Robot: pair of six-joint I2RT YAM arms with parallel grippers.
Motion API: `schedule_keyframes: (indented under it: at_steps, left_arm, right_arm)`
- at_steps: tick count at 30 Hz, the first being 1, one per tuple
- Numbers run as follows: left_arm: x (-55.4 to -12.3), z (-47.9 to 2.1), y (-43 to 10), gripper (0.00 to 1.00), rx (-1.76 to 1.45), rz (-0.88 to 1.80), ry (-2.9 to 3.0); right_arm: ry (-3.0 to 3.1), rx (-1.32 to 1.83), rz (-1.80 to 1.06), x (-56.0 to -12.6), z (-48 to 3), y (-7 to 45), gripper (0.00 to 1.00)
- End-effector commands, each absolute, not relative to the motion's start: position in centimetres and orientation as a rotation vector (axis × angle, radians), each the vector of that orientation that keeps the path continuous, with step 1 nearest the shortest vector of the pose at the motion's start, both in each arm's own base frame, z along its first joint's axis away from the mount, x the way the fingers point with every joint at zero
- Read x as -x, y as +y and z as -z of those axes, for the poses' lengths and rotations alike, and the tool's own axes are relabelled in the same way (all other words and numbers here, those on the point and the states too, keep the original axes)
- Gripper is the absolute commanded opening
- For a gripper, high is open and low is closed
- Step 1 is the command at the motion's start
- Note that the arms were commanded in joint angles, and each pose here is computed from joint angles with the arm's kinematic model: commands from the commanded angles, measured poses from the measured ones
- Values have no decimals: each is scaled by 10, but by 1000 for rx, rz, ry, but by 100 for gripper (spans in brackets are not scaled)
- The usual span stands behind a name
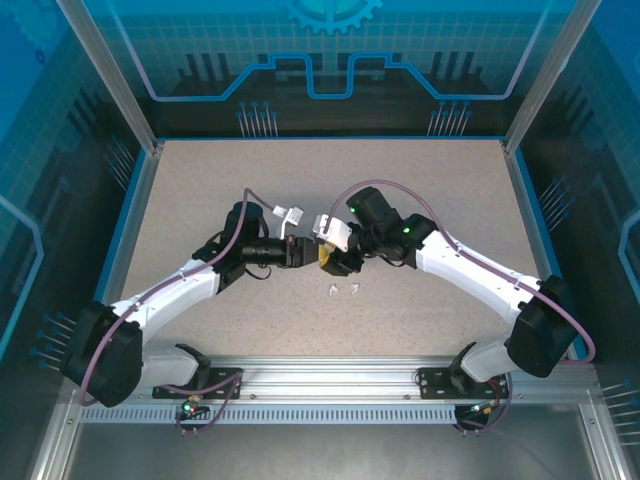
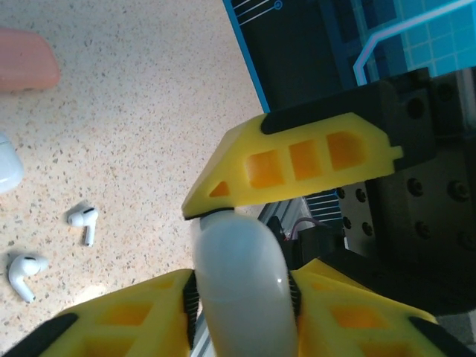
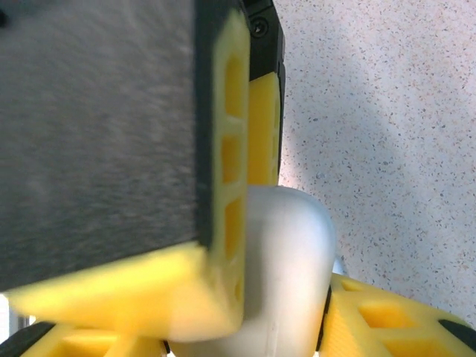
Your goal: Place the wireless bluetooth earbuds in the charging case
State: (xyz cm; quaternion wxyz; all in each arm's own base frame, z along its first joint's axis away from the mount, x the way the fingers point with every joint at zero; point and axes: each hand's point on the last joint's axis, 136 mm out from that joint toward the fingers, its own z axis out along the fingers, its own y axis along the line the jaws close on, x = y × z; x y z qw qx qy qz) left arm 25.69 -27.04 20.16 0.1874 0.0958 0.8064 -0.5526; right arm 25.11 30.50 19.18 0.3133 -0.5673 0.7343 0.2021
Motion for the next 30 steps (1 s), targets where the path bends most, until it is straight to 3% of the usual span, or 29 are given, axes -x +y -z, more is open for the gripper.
schedule_keyframes:
  at_steps: [1, 6, 9, 13, 15, 23, 30]
  left_arm:
    - [-253, -215, -278, 33, -339, 1580, 2245]
    - [-253, -218, -278, 26, -346, 1577, 2236]
    - [-254, -222, -276, 25, -353, 1557, 2211]
    - [-257, -229, -272, 25, -366, 1505, 2153]
    - [-260, -235, -269, 25, -374, 1467, 2107]
    - [-267, -285, -251, 18, -439, 1256, 1762]
    - [-243, -337, -247, 18, -566, 1062, 1381]
  right_arm:
    - [1916, 1501, -512, -254, -200, 310, 47]
    - [1935, 1488, -478, -257, -200, 306, 51]
    - [1947, 1450, -484, -259, -207, 301, 58]
    - [1951, 1334, -559, -256, -227, 290, 79]
    - [1919, 1265, -612, -252, -240, 284, 99]
    - [1749, 938, -917, -235, -294, 255, 100]
    - [1619, 750, -1098, -228, -334, 255, 100]
